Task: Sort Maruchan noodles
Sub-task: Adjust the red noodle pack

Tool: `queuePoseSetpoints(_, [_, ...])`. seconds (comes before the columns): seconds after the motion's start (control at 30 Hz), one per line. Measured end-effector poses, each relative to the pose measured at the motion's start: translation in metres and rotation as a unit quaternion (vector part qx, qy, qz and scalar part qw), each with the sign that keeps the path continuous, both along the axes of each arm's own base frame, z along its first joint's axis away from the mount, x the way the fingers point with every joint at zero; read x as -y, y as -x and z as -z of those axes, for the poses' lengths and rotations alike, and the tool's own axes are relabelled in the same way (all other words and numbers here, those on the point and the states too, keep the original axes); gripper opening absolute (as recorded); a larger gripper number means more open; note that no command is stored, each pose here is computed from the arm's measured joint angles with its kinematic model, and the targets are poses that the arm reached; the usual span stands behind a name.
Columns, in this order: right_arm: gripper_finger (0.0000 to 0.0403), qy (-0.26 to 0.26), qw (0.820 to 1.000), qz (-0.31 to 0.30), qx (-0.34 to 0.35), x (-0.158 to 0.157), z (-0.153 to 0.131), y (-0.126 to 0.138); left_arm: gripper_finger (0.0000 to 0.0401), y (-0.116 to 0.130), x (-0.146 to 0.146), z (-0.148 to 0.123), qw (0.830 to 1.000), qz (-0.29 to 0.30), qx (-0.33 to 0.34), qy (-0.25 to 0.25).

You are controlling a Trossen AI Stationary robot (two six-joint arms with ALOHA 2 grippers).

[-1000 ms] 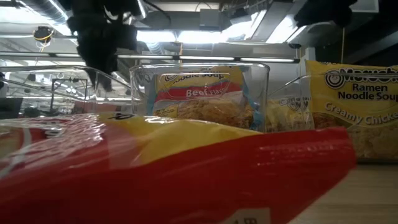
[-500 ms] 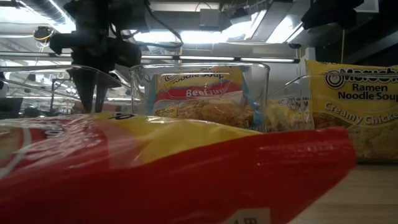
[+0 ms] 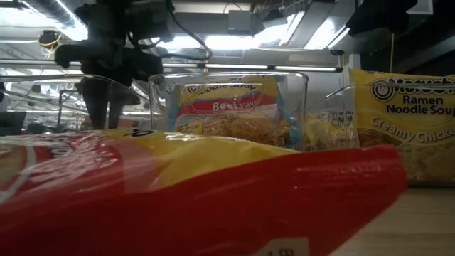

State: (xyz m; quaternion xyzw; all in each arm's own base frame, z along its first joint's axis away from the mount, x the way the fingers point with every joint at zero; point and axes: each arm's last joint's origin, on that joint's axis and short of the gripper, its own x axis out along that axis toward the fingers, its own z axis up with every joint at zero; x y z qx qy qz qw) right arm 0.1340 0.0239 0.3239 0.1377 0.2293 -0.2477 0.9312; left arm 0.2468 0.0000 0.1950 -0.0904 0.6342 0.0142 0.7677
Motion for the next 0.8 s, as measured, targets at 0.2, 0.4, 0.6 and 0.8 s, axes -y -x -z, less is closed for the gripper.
queuePoseSetpoints(0.2, [0.0115,-0.008,1.0,-0.01,-0.003,-0.001,0.0,0.0,0.0055,-0.006,0.001,0.011,1.0,0.004,-0.017,0.02])
queuePoseSetpoints(0.4, [0.0115,-0.015,1.0,-0.018,-0.009,-0.001,0.001,0.0,0.0055,-0.011,0.003,0.021,0.999,0.009,-0.031,0.023])
queuePoseSetpoints(0.6, [0.0115,-0.011,1.0,-0.018,-0.02,-0.001,0.003,0.001,0.0039,-0.011,0.002,0.023,0.999,0.007,-0.035,0.015])
queuePoseSetpoints(0.8, [0.0115,-0.008,0.999,-0.017,-0.027,-0.001,0.004,0.002,0.0002,-0.013,0.0,0.009,1.0,-0.004,-0.014,-0.02])
